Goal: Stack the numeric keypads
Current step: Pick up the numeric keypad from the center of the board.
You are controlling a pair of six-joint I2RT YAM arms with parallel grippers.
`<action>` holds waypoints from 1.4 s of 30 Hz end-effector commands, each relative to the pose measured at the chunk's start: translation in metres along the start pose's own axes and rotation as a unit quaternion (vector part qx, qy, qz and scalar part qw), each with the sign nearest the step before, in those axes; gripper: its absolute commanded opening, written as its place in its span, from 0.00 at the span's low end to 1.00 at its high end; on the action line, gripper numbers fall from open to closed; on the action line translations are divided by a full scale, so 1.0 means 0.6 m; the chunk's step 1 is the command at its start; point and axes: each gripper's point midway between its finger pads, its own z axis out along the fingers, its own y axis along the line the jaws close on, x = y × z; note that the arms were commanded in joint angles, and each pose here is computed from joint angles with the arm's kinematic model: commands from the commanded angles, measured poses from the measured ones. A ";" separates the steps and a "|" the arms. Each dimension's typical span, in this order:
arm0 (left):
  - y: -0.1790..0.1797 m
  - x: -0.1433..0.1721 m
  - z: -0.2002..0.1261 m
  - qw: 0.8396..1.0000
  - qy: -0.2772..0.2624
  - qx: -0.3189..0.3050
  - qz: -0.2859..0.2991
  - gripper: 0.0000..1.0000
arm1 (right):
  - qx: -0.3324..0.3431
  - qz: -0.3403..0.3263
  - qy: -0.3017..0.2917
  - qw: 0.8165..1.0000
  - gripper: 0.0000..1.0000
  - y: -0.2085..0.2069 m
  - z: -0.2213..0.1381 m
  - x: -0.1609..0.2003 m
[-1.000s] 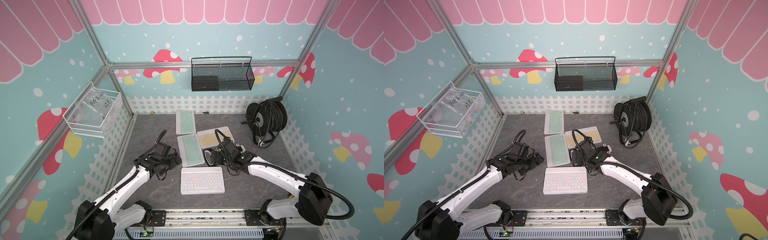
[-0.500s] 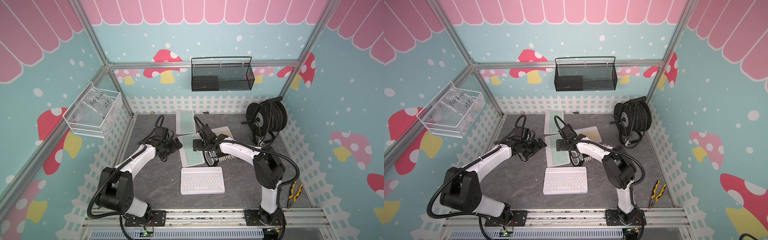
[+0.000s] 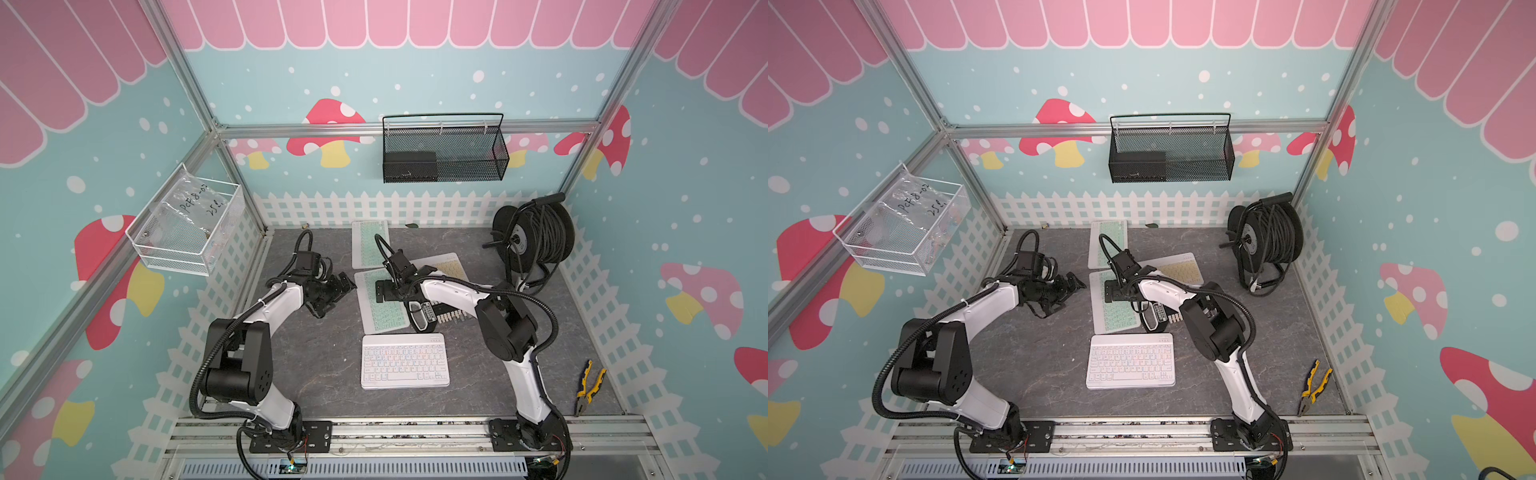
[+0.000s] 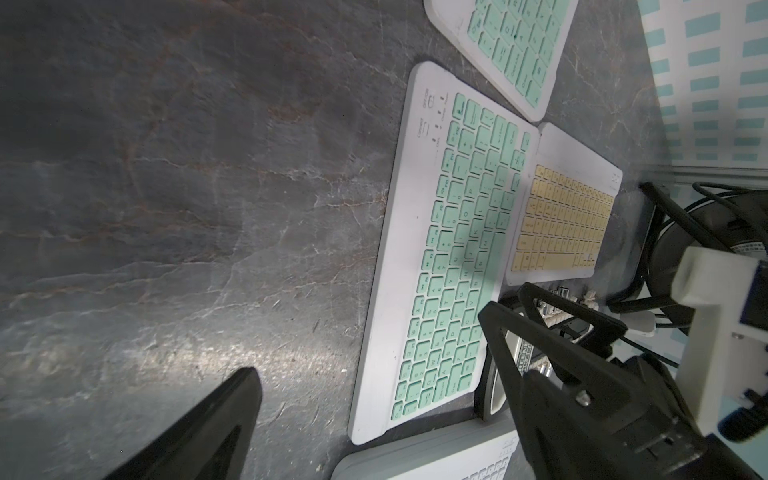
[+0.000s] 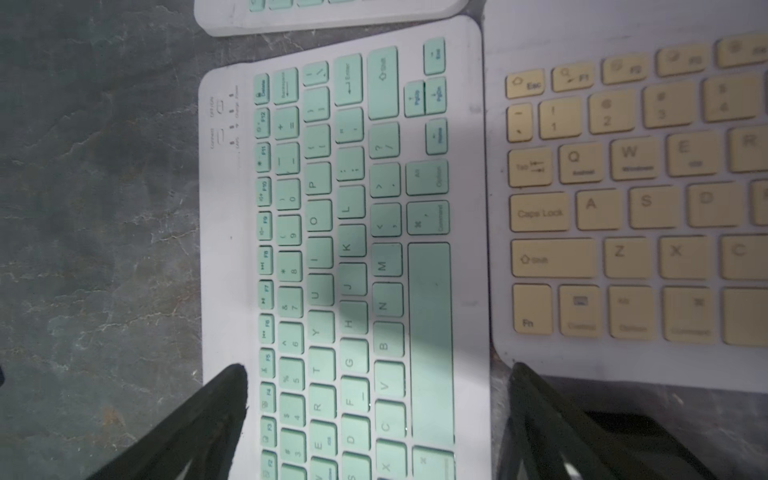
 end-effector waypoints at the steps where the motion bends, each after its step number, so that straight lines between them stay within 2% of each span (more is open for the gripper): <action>1: -0.019 -0.020 -0.002 1.000 -0.005 0.024 0.018 1.00 | 0.012 -0.004 0.024 1.000 1.00 -0.004 0.016 0.020; 9: -0.015 -0.020 0.010 0.999 0.008 0.026 0.017 1.00 | 0.062 0.003 0.036 0.997 1.00 -0.034 0.011 0.034; 17: -0.013 -0.019 0.014 0.999 0.013 0.027 0.013 1.00 | 0.044 -0.009 0.065 0.997 1.00 -0.015 0.035 0.063; 30: 0.015 -0.023 0.006 1.000 0.011 0.020 -0.013 1.00 | -0.020 -0.051 0.081 0.995 0.99 0.064 0.057 0.067; 42: 0.088 -0.055 -0.041 0.998 -0.024 -0.005 -0.063 1.00 | -0.091 -0.144 0.087 0.982 0.99 0.171 0.058 0.085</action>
